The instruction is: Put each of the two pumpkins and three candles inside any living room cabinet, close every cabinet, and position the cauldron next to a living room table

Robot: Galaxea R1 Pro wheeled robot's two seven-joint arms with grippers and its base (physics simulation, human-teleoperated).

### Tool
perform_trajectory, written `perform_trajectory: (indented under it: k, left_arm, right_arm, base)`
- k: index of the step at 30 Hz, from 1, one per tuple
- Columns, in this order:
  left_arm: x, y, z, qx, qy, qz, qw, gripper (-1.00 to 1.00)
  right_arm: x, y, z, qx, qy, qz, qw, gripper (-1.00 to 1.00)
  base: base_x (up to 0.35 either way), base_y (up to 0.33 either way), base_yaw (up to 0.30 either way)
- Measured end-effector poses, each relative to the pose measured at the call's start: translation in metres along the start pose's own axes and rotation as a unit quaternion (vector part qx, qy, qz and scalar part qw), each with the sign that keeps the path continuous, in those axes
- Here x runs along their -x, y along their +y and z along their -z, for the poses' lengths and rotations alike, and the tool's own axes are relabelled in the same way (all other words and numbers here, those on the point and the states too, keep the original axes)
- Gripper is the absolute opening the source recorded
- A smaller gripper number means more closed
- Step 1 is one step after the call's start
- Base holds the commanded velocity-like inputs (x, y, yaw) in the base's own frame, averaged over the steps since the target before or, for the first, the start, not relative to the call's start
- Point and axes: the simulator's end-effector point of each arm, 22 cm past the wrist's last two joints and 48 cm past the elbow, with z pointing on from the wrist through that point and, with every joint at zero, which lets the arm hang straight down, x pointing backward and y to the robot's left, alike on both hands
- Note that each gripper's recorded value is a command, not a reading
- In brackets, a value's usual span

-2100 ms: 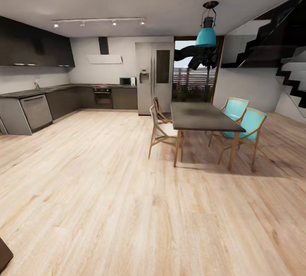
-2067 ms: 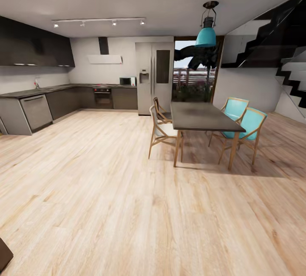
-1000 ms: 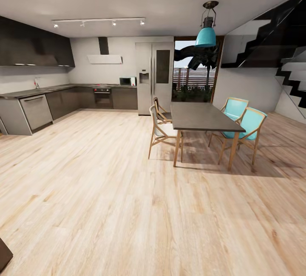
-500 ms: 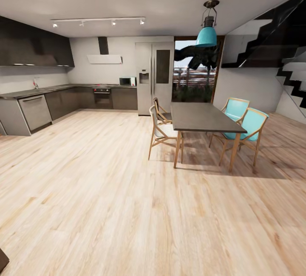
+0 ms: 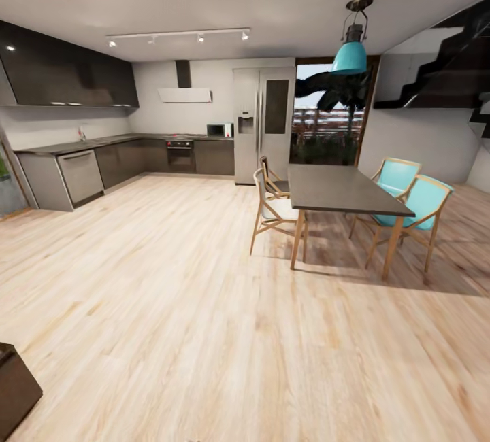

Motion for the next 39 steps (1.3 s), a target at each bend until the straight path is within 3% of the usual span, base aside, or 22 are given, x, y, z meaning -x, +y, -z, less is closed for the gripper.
perform_trajectory:
  k: [9, 14, 17, 20, 23, 28, 34, 37, 39]
  left_arm:
    - [-0.001, -0.002, 0.0, -0.001, 0.001, 0.001, 1.0, 1.0]
    - [0.009, 0.001, 0.0, 0.0, -0.006, 0.001, 1.0, 1.0]
    - [0.059, 0.002, 0.004, 0.0, -0.046, 0.001, 0.999, 1.0]
    - [0.106, 0.007, 0.014, 0.003, -0.055, 0.001, 0.9985, 1.0]
    - [0.148, 0.019, 0.03, 0.01, -0.07, 0.011, 0.9975, 1.0]
    - [0.192, 0.028, 0.047, 0.018, -0.101, 0.023, 0.9945, 1.0]
    - [0.248, 0.028, 0.063, 0.022, -0.142, 0.025, 0.9894, 1.0]
    - [0.261, 0.029, 0.067, 0.022, -0.163, 0.025, 0.986, 1.0]
    - [0.274, 0.029, 0.071, 0.02, -0.193, 0.025, 0.9807, 1.0]
  right_arm:
    - [-0.003, 0.005, 0.0, 0.003, 0.007, 0.008, 0.9999, 1.0]
    - [-0.002, 0.026, 0.001, 0.002, 0.007, 0.001, 1.0, 1.0]
    - [0.049, 0.026, 0.004, -0.038, -0.04, -0.009, 0.9984, 1.0]
    - [0.11, 0.023, 0.015, -0.071, -0.101, -0.03, 0.9919, 1.0]
    - [0.147, 0.019, 0.028, -0.1, -0.137, -0.046, 0.9844, 1.0]
    - [0.194, 0.007, 0.043, -0.129, -0.151, -0.051, 0.9787, 1.0]
    - [0.291, 0.008, 0.075, -0.129, -0.168, -0.045, 0.9763, 1.0]
    - [0.31, 0.015, 0.082, -0.123, -0.176, -0.044, 0.9756, 1.0]
    - [0.316, 0.018, 0.085, -0.121, -0.18, -0.041, 0.9753, 1.0]
  base:
    - [-0.07, 0.0, 0.283]
    - [-0.003, 0.0, 0.253]
    - [0.0, 0.0, 0.235]
    - [0.0, 0.0, 0.222]
    - [0.0, 0.0, 0.21]
    - [0.0, 0.0, 0.181]
    - [0.0, 0.0, 0.163]
    - [0.0, 0.0, 0.17]
    - [0.0, 0.0, 0.174]
